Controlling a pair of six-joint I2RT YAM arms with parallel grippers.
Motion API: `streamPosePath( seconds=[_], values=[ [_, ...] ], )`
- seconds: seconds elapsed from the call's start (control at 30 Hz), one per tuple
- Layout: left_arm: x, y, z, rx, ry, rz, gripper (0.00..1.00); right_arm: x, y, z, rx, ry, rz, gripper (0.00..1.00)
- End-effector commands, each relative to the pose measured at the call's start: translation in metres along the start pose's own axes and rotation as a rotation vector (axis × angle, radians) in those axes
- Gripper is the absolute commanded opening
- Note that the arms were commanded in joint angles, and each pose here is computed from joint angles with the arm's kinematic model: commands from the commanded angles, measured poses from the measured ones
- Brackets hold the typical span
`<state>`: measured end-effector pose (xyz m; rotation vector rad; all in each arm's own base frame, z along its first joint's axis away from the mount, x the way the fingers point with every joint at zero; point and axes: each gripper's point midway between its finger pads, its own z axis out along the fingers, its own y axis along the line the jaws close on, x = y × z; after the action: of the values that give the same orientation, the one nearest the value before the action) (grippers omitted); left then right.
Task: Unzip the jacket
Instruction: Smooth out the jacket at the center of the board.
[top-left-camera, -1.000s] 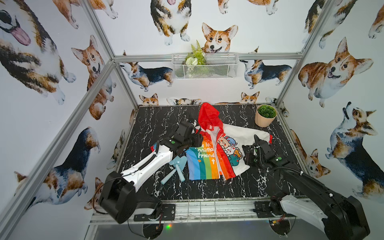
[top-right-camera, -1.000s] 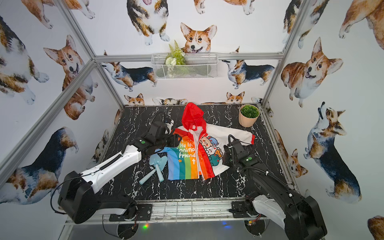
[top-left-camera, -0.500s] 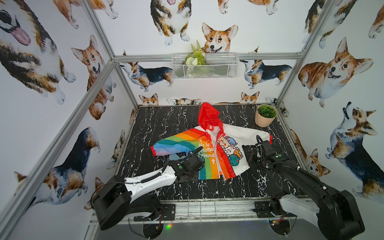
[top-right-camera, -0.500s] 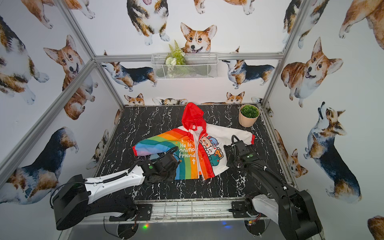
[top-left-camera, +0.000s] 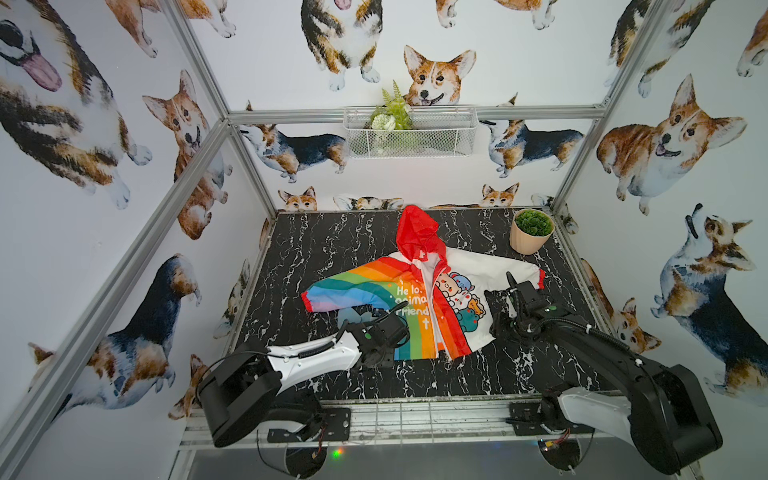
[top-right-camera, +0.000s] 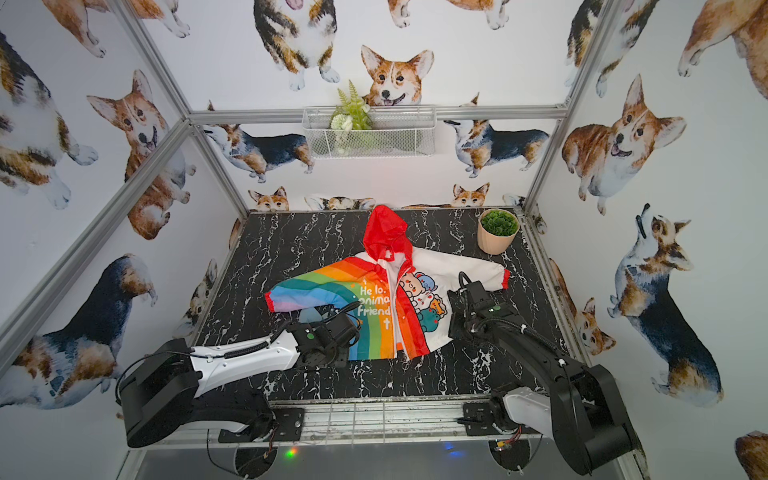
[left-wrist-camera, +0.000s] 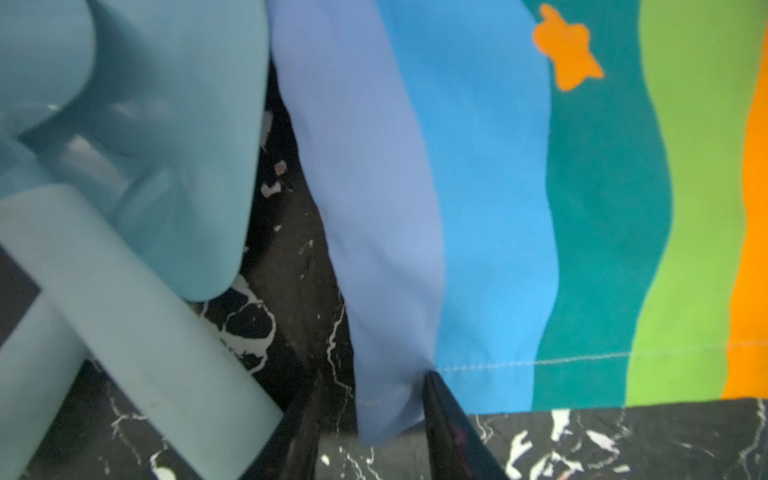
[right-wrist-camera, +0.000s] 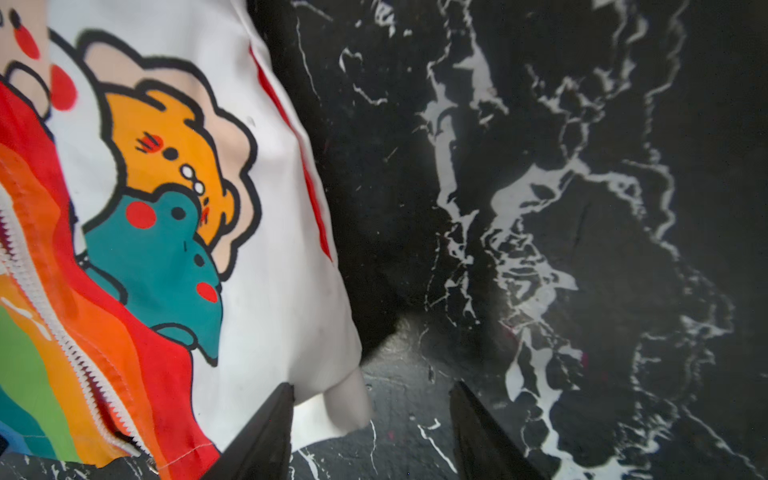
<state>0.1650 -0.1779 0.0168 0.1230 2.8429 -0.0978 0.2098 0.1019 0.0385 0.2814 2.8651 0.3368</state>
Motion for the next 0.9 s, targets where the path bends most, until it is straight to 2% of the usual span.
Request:
streamPosePath(
  seconds=[0.0,0.07,0.13,0.3,0.57,0.7,0.77,0.83,0.87],
  values=[
    [-0.001,0.001,0.003,-0.003,-0.013,-0.032,0.29,-0.001,0.008,0.002,-0.010,0.011,-0.037,0.61],
    [-0.001,0.003,0.002,-0.013,-0.016,-0.030,0.17,-0.003,0.014,0.002,-0.018,0.010,-0.054,0.61],
    [-0.001,0.007,0.000,-0.021,-0.023,-0.036,0.11,-0.003,0.018,0.003,-0.020,0.007,-0.074,0.60],
    [0.001,0.019,-0.007,-0.039,-0.046,-0.047,0.03,-0.002,0.012,0.011,0.046,0.029,-0.088,0.53],
    [0.002,0.020,-0.013,-0.001,-0.067,-0.060,0.02,0.012,0.019,0.016,0.032,0.073,-0.108,0.18],
    [0.002,0.022,-0.014,-0.006,-0.072,-0.065,0.01,0.020,0.010,0.012,0.058,0.076,-0.086,0.04],
    [0.000,0.023,-0.018,-0.008,-0.085,-0.064,0.08,0.025,0.005,0.010,0.070,0.083,-0.076,0.00],
    [-0.004,0.024,-0.023,-0.007,-0.103,-0.064,0.24,0.029,0.004,0.009,0.067,0.097,-0.072,0.01],
    [-0.006,0.023,-0.026,-0.002,-0.114,-0.061,0.33,0.031,0.004,0.008,0.064,0.109,-0.072,0.04]
  ],
)
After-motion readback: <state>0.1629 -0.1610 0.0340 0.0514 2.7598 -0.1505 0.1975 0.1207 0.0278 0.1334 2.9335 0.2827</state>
